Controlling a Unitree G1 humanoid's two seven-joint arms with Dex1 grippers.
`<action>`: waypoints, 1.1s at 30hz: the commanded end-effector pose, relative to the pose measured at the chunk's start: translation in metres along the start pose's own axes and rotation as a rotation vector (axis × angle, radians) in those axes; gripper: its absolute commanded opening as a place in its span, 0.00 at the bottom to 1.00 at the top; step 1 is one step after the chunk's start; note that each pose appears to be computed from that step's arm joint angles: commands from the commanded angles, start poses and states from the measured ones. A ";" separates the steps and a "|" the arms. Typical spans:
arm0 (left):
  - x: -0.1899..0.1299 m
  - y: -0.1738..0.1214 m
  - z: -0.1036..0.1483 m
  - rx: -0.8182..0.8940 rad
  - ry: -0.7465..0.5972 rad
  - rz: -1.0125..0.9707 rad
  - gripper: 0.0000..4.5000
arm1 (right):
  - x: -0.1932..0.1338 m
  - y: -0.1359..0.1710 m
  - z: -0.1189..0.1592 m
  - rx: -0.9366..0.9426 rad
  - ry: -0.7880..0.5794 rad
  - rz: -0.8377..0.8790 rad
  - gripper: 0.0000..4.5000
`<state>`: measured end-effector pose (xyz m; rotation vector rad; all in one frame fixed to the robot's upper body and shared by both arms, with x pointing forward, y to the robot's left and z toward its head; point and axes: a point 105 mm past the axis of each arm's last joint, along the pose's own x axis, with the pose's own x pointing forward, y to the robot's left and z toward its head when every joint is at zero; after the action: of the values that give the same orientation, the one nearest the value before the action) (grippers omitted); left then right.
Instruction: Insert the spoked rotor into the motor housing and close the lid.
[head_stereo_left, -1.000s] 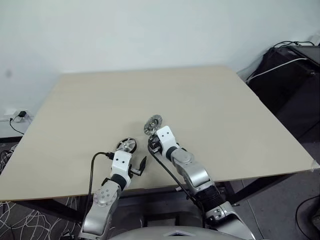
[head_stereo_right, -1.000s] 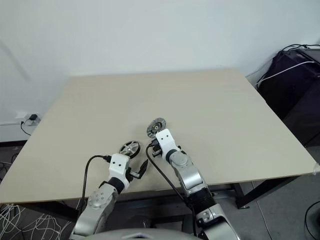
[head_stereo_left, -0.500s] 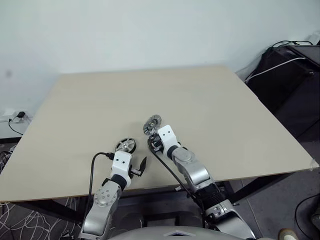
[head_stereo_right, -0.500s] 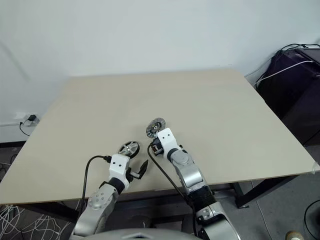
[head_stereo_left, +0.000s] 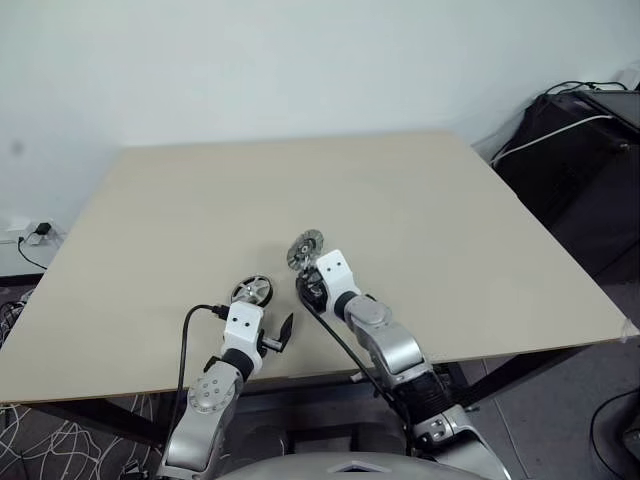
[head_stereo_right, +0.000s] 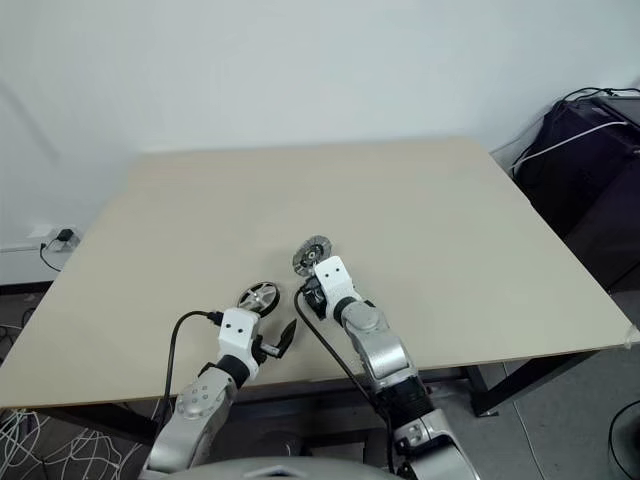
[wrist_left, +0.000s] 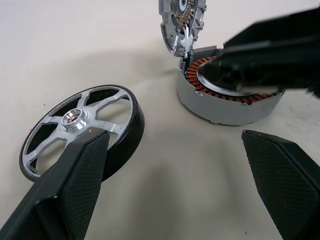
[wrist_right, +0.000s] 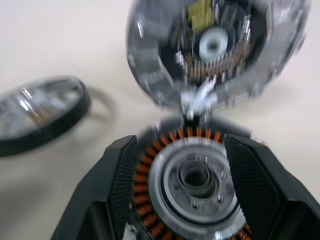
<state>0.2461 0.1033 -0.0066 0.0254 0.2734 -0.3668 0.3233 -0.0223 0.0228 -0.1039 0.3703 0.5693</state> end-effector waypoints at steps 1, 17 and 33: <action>0.002 -0.001 0.019 0.004 -0.064 -0.004 1.00 | -0.006 0.003 0.030 -0.003 -0.095 0.016 0.57; 0.003 -0.002 0.018 -0.004 -0.061 -0.002 1.00 | 0.015 0.000 0.019 -0.092 0.094 -0.053 0.01; 0.003 -0.002 0.015 -0.010 -0.058 -0.001 1.00 | 0.023 0.005 0.009 -0.107 0.170 -0.037 0.01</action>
<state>0.2473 0.1002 -0.0053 0.0071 0.2695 -0.3665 0.3367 -0.0124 0.0101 -0.2659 0.5449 0.5338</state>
